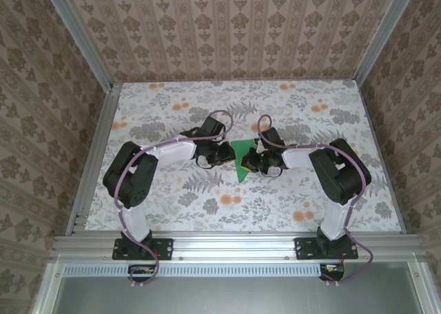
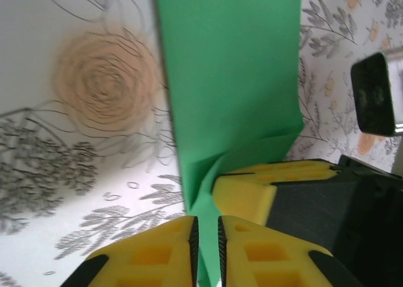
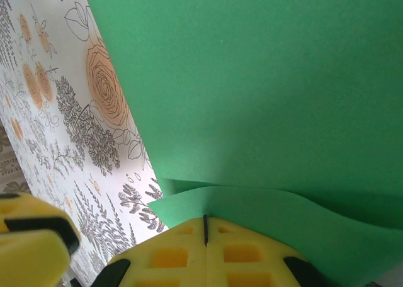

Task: Fold a paper plane with a square sheet of paper (pick it up from the middle)

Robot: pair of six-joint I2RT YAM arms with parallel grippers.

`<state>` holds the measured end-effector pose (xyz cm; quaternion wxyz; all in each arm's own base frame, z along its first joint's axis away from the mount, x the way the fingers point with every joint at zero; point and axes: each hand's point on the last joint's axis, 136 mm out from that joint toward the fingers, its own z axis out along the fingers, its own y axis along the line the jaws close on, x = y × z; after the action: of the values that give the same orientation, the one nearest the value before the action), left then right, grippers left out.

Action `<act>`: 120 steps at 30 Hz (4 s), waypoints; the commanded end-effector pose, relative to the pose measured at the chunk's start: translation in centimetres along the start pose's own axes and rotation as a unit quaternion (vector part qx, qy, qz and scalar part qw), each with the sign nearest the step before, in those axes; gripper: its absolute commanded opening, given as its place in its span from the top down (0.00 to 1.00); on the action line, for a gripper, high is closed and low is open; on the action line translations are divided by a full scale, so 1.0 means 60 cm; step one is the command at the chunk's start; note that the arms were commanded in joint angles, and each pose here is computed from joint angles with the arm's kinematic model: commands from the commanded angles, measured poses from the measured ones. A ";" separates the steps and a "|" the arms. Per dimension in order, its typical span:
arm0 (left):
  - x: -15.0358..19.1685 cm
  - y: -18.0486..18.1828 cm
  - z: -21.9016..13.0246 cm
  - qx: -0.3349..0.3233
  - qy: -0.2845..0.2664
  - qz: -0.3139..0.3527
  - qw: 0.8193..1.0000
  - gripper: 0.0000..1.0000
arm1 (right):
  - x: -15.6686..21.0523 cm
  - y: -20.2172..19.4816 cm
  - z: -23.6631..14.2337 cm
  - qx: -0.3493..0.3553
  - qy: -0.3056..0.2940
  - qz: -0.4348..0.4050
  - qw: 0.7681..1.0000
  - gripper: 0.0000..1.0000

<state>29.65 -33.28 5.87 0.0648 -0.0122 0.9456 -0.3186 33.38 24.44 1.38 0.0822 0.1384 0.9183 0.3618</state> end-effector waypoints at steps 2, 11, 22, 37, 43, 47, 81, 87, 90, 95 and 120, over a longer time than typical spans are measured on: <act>0.004 -0.016 0.025 0.013 0.021 0.000 1.000 0.88 | 0.015 -0.048 0.007 0.052 0.013 0.021 0.998 0.98; 0.001 -0.011 0.049 0.002 0.029 -0.003 1.000 0.96 | 0.015 -0.047 0.008 0.049 0.014 0.021 0.998 0.99; 0.003 -0.004 0.062 -0.004 0.037 -0.008 0.999 0.97 | 0.018 -0.050 0.009 0.050 0.015 0.023 0.998 0.99; 0.016 0.044 0.073 -0.061 0.047 -0.022 0.997 0.98 | 0.011 0.007 -0.013 -0.006 0.016 -0.007 1.000 0.97; 0.028 0.065 0.075 -0.085 0.056 -0.032 0.994 0.98 | 0.041 0.061 -0.056 -0.053 0.058 -0.048 0.996 0.94; 0.031 0.069 0.080 -0.086 0.058 -0.035 0.994 0.98 | 0.063 0.047 -0.066 -0.042 0.071 -0.053 0.995 0.94; 0.037 0.079 0.083 -0.101 0.063 -0.038 0.992 0.98 | 0.128 -0.036 -0.010 0.019 0.137 -0.027 0.990 0.94; 0.038 0.082 0.084 -0.104 0.063 -0.038 0.992 0.98 | 0.139 -0.086 -0.013 0.085 0.139 -0.041 0.986 0.95; 0.037 0.082 0.084 -0.104 0.062 -0.039 0.992 0.98 | 0.148 -0.108 -0.010 0.105 0.144 -0.043 0.983 0.95; 0.037 0.083 0.083 -0.105 0.062 -0.039 0.992 0.98 | 0.124 -0.034 -0.022 0.028 0.116 -0.064 0.991 0.95; 0.036 0.079 0.082 -0.102 0.061 -0.029 0.992 0.98 | 0.035 -0.001 -0.037 0.015 0.034 -0.078 0.996 0.95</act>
<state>29.94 -34.82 2.11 0.0329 -0.0133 0.9576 -0.2859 29.71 24.52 1.53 0.0506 0.0429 0.9376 0.3414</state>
